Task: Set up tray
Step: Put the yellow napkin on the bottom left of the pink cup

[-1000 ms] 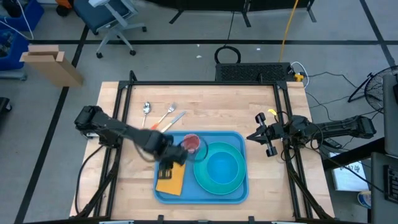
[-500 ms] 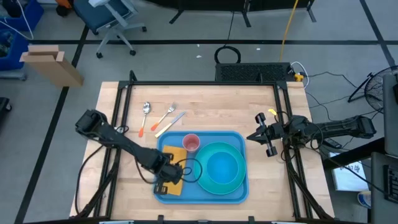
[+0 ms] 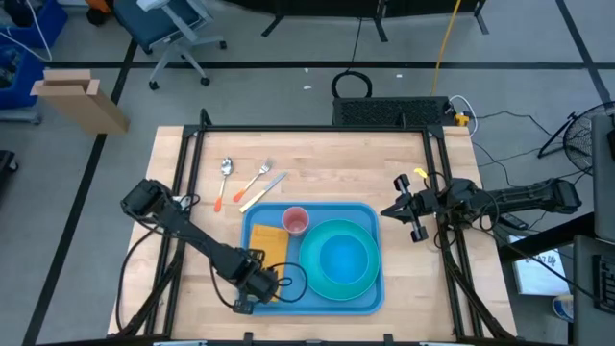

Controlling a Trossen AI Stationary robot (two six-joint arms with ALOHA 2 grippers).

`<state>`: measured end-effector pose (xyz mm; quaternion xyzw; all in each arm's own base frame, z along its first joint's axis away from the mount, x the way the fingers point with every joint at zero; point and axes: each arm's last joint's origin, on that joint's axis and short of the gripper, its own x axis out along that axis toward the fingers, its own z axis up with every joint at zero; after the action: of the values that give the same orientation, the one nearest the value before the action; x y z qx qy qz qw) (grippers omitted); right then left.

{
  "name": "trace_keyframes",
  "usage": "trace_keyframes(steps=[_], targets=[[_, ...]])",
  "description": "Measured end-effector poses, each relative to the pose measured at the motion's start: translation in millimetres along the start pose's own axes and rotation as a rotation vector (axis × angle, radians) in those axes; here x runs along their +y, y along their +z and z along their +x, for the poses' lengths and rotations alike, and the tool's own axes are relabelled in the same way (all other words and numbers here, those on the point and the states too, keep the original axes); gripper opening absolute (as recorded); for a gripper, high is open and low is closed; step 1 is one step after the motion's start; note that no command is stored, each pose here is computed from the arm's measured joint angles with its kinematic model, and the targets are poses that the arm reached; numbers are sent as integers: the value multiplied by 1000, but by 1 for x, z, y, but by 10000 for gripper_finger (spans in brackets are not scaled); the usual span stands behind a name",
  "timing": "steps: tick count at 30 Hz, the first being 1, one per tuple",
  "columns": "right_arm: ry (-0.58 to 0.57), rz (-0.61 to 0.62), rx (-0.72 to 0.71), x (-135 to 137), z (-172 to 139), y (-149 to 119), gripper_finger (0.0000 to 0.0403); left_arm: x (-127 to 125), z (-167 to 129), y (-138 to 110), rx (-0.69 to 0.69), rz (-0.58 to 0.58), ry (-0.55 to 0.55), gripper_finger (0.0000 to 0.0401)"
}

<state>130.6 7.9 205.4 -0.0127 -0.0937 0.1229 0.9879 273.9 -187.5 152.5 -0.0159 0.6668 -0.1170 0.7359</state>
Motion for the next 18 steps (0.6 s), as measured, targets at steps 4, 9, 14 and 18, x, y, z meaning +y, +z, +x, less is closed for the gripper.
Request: trace_keyframes(steps=[4,9,14,18], targets=[[0,2,7,0,1,-1,0,1,17,4,44,-7,-20,1],[-1,1,8,0,1,-1,0,3,25,11,30,-11,-82,1],[-1,-4,8,0,1,-1,0,5,23,15,-6,-9,-109,1],[-1,-5,7,0,1,-1,0,6,16,14,-2,5,-116,2]])
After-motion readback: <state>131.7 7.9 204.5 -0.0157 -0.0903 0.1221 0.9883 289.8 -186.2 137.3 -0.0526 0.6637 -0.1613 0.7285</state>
